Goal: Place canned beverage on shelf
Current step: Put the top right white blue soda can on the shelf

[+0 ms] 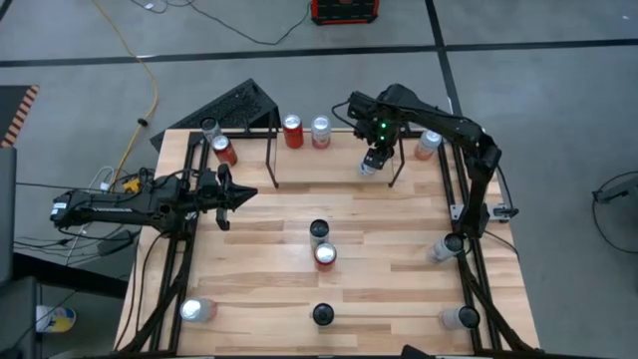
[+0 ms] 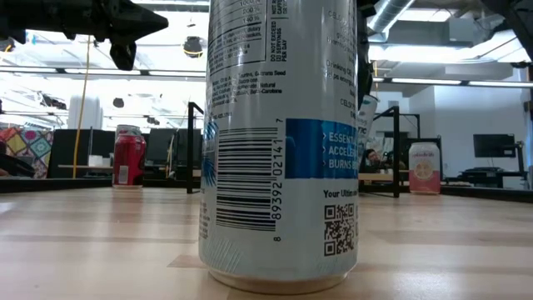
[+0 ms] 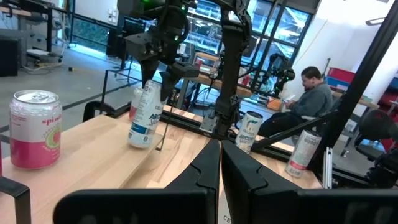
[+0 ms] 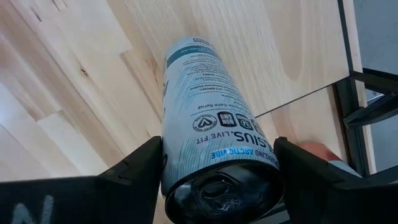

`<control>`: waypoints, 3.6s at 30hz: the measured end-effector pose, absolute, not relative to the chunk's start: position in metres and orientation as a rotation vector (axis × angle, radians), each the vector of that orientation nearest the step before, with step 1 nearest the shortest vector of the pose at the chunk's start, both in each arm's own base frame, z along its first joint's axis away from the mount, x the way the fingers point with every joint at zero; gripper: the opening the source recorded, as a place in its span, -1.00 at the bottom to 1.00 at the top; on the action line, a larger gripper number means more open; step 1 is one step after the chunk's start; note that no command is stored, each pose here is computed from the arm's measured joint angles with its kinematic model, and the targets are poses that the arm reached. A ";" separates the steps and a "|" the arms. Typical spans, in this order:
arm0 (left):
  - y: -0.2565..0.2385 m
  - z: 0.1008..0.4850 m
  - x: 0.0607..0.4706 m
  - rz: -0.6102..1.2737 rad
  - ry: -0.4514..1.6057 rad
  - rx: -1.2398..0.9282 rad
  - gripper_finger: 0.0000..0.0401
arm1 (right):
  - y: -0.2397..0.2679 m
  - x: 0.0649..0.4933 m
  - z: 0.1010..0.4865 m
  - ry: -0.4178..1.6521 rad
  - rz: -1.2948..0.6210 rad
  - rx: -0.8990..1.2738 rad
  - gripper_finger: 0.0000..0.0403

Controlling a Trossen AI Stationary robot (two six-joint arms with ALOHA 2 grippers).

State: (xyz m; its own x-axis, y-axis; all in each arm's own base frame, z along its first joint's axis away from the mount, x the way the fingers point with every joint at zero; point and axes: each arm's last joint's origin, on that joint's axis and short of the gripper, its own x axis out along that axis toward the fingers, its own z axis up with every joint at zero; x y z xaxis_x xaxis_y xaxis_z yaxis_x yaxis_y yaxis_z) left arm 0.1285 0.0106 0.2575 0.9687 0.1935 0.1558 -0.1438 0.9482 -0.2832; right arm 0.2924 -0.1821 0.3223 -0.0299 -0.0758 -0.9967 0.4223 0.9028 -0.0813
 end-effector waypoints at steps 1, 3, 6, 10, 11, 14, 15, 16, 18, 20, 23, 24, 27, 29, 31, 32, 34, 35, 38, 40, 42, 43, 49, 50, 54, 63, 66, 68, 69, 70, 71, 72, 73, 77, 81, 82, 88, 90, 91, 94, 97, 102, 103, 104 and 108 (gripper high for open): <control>0.011 0.258 0.129 0.173 -0.183 -0.273 -1.00 | -0.182 0.292 0.322 1.555 -0.407 0.280 0.29; 0.011 0.258 0.129 0.173 -0.183 -0.273 -1.00 | -0.182 0.292 0.322 1.555 -0.411 0.283 0.29; 0.011 0.258 0.129 0.173 -0.183 -0.273 -1.00 | -0.182 0.292 0.322 1.554 -0.413 0.286 0.29; 0.011 0.258 0.129 0.173 -0.183 -0.273 -1.00 | -0.182 0.293 0.322 1.551 -0.421 0.293 0.30; 0.011 0.258 0.129 0.173 -0.183 -0.273 -1.00 | -0.182 0.293 0.322 1.551 -0.424 0.296 0.30; 0.011 0.258 0.129 0.173 -0.183 -0.273 -1.00 | -0.182 0.293 0.322 1.542 -0.429 0.297 0.30; 0.011 0.258 0.129 0.173 -0.183 -0.273 -1.00 | -0.182 0.294 0.322 1.533 -0.430 0.294 0.30; 0.011 0.258 0.129 0.173 -0.183 -0.273 -1.00 | -0.182 0.296 0.322 1.524 -0.431 0.289 0.30; 0.011 0.258 0.129 0.173 -0.183 -0.273 -1.00 | -0.183 0.298 0.322 1.504 -0.424 0.270 0.30; 0.011 0.258 0.129 0.172 -0.183 -0.272 -1.00 | -0.184 0.299 0.323 1.490 -0.409 0.245 0.30; 0.010 0.258 0.129 0.166 -0.182 -0.272 -1.00 | -0.184 0.303 0.323 1.464 -0.403 0.224 0.30; 0.010 0.258 0.129 0.165 -0.182 -0.272 -1.00 | -0.183 0.304 0.323 1.457 -0.402 0.220 0.30; 0.010 0.258 0.129 0.165 -0.182 -0.270 -1.00 | -0.181 0.307 0.323 1.448 -0.395 0.209 0.30; 0.010 0.258 0.129 0.166 -0.181 -0.258 -1.00 | -0.178 0.308 0.323 1.450 -0.388 0.203 0.30; 0.010 0.258 0.129 0.166 -0.180 -0.253 -1.00 | -0.175 0.309 0.323 1.453 -0.380 0.198 0.30; 0.010 0.258 0.129 0.167 -0.180 -0.252 -1.00 | -0.175 0.310 0.323 1.453 -0.379 0.196 0.30; 0.010 0.258 0.129 0.166 -0.180 -0.252 -1.00 | -0.173 0.310 0.323 1.452 -0.376 0.194 0.30; 0.010 0.258 0.129 0.167 -0.180 -0.252 -1.00 | -0.173 0.311 0.323 1.451 -0.375 0.192 0.30; 0.010 0.258 0.129 0.167 -0.180 -0.252 -1.00 | -0.171 0.313 0.323 1.448 -0.381 0.185 0.30; 0.010 0.257 0.129 0.167 -0.180 -0.252 -1.00 | -0.170 0.313 0.323 1.448 -0.407 0.172 0.30; 0.010 0.258 0.129 0.166 -0.180 -0.252 -1.00 | -0.169 0.314 0.323 1.449 -0.433 0.161 0.30; 0.010 0.258 0.129 0.167 -0.180 -0.252 -1.00 | -0.170 0.314 0.323 1.450 -0.441 0.158 0.31; 0.010 0.258 0.129 0.166 -0.180 -0.254 -1.00 | -0.169 0.315 0.324 1.439 -0.447 0.154 0.43; 0.010 0.258 0.129 0.167 -0.180 -0.254 -1.00 | -0.169 0.316 0.324 1.434 -0.451 0.147 0.47; 0.010 0.258 0.129 0.166 -0.180 -0.255 -1.00 | -0.169 0.317 0.324 1.428 -0.450 0.139 0.62; 0.010 0.258 0.129 0.167 -0.181 -0.255 -1.00 | -0.165 0.320 0.336 1.420 -0.478 -0.014 0.87; 0.010 0.258 0.129 0.167 -0.181 -0.256 -1.00 | -0.163 0.321 0.349 1.369 -0.502 -0.004 0.87; 0.010 0.258 0.129 0.167 -0.181 -0.257 -1.00 | -0.163 0.319 0.356 1.352 -0.527 0.022 0.87; 0.010 0.258 0.129 0.167 -0.181 -0.258 -1.00 | -0.162 0.318 0.359 1.345 -0.545 0.044 0.88; 0.010 0.258 0.129 0.166 -0.181 -0.258 -1.00 | -0.162 0.317 0.361 1.337 -0.571 0.076 0.88; 0.010 0.258 0.129 0.166 -0.181 -0.258 -1.00 | -0.162 0.315 0.363 1.331 -0.602 0.116 0.88; 0.010 0.258 0.129 0.164 -0.180 -0.258 -1.00 | -0.163 0.312 0.364 1.332 -0.634 0.157 0.88; 0.010 0.258 0.129 0.164 -0.180 -0.258 -1.00 | -0.163 0.310 0.364 1.333 -0.667 0.199 0.88; 0.010 0.258 0.129 0.164 -0.180 -0.257 -1.00 | -0.168 0.303 0.365 1.305 -0.809 0.365 0.87; 0.010 0.257 0.129 0.157 -0.179 -0.254 -1.00 | -0.168 0.302 0.366 1.275 -0.850 0.412 0.87; 0.010 0.258 0.129 0.151 -0.178 -0.253 -1.00 | -0.168 0.303 0.366 1.268 -0.852 0.417 0.87; 0.010 0.258 0.129 0.139 -0.177 -0.252 -1.00 | -0.166 0.304 0.365 1.243 -0.879 0.479 0.87; 0.010 0.257 0.129 0.139 -0.176 -0.249 -1.00 | -0.164 0.305 0.365 1.234 -0.888 0.496 0.87; 0.010 0.258 0.129 0.140 -0.176 -0.243 -1.00 | -0.164 0.305 0.365 1.231 -0.892 0.502 0.87; 0.010 0.258 0.129 0.141 -0.175 -0.233 -1.00 | -0.164 0.307 0.364 1.229 -0.900 0.517 0.87; 0.010 0.258 0.129 0.141 -0.175 -0.233 -1.00 | -0.163 0.311 0.359 1.223 -0.894 0.510 0.87; 0.009 0.258 0.129 0.119 -0.173 -0.231 -1.00 | -0.162 0.312 0.345 1.261 -0.932 0.522 0.87; 0.009 0.257 0.129 0.116 -0.172 -0.231 -1.00 | -0.163 0.311 0.341 1.270 -0.942 0.533 0.87; 0.009 0.258 0.129 0.115 -0.172 -0.231 -1.00 | -0.164 0.311 0.337 1.277 -0.949 0.540 0.87; 0.009 0.258 0.129 0.115 -0.172 -0.231 -1.00 | -0.167 0.314 0.323 1.279 -0.954 0.545 0.87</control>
